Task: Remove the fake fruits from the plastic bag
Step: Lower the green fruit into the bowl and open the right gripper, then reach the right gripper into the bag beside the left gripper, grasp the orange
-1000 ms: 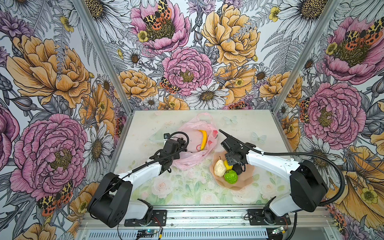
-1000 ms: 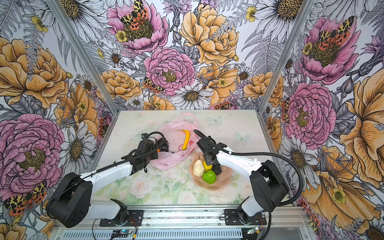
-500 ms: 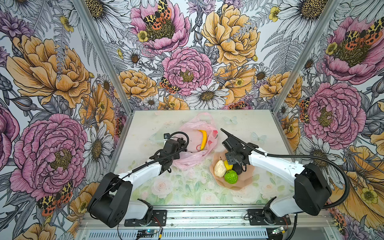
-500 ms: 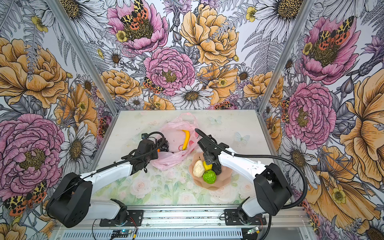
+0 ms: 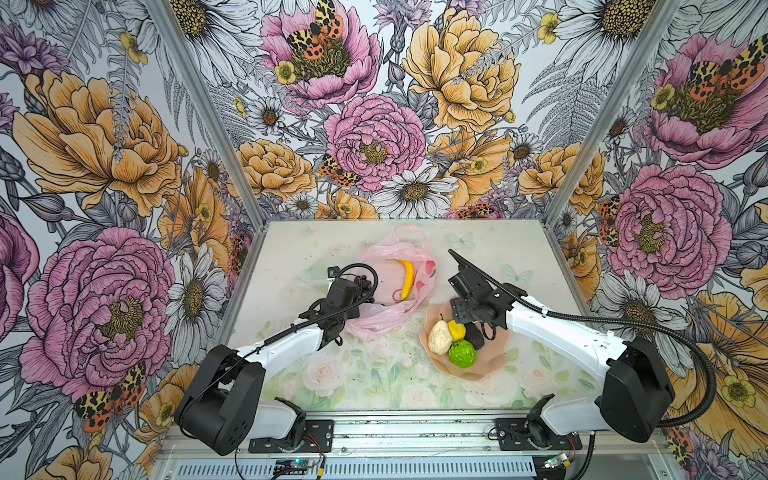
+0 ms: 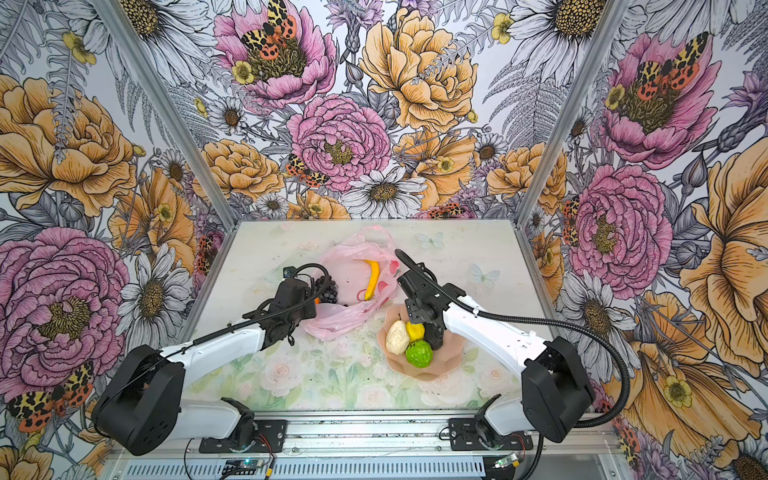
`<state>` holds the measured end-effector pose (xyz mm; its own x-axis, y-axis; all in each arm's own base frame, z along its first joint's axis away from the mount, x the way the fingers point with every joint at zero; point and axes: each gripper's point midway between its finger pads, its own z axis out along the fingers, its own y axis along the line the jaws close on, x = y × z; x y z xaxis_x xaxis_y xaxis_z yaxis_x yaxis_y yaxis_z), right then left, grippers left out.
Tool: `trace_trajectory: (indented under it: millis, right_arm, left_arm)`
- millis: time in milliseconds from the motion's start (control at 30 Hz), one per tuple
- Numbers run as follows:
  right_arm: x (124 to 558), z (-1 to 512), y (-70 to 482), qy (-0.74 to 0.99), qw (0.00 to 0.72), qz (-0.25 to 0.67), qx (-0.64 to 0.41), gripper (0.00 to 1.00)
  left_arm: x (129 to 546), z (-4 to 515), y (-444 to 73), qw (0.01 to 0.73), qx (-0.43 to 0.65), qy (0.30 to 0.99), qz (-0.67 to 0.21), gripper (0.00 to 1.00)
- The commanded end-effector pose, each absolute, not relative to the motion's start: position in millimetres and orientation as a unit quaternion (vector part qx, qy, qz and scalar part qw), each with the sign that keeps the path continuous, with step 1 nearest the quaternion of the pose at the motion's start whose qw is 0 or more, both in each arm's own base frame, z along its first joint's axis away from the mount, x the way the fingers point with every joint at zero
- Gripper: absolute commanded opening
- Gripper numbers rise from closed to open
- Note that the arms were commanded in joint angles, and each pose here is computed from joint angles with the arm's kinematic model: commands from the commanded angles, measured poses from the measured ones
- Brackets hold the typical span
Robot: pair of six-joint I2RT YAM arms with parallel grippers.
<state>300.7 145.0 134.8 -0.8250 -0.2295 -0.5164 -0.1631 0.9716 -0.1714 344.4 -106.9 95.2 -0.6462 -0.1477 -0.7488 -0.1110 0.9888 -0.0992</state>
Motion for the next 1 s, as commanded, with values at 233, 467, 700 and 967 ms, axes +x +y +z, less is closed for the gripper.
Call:
trace_trajectory:
  millis: [233,467,700,967]
  right_arm:
    - [349.0,187.2,300.8,0.915,0.349,0.157,-0.126,0.74]
    - [356.0,165.9,396.0,0.906,0.306,0.256,-0.144,0.66]
    - [341.4,138.0,453.2,0.901,0.268,0.297,-0.165,0.60]
    - [327.7,115.2,479.3,0.903,0.253,0.300,-0.177,0.56]
  left_arm:
    - [340.2,100.7,-105.2,0.424,-0.087,0.900,-0.044,0.07]
    - [317.3,84.5,-95.1,0.397,-0.166,0.899,-0.082,0.05]
    - [302.4,78.7,-75.1,0.395,-0.220,0.887,-0.095,0.02]
    - [293.2,55.3,-69.6,0.368,-0.251,0.889,-0.106,0.02]
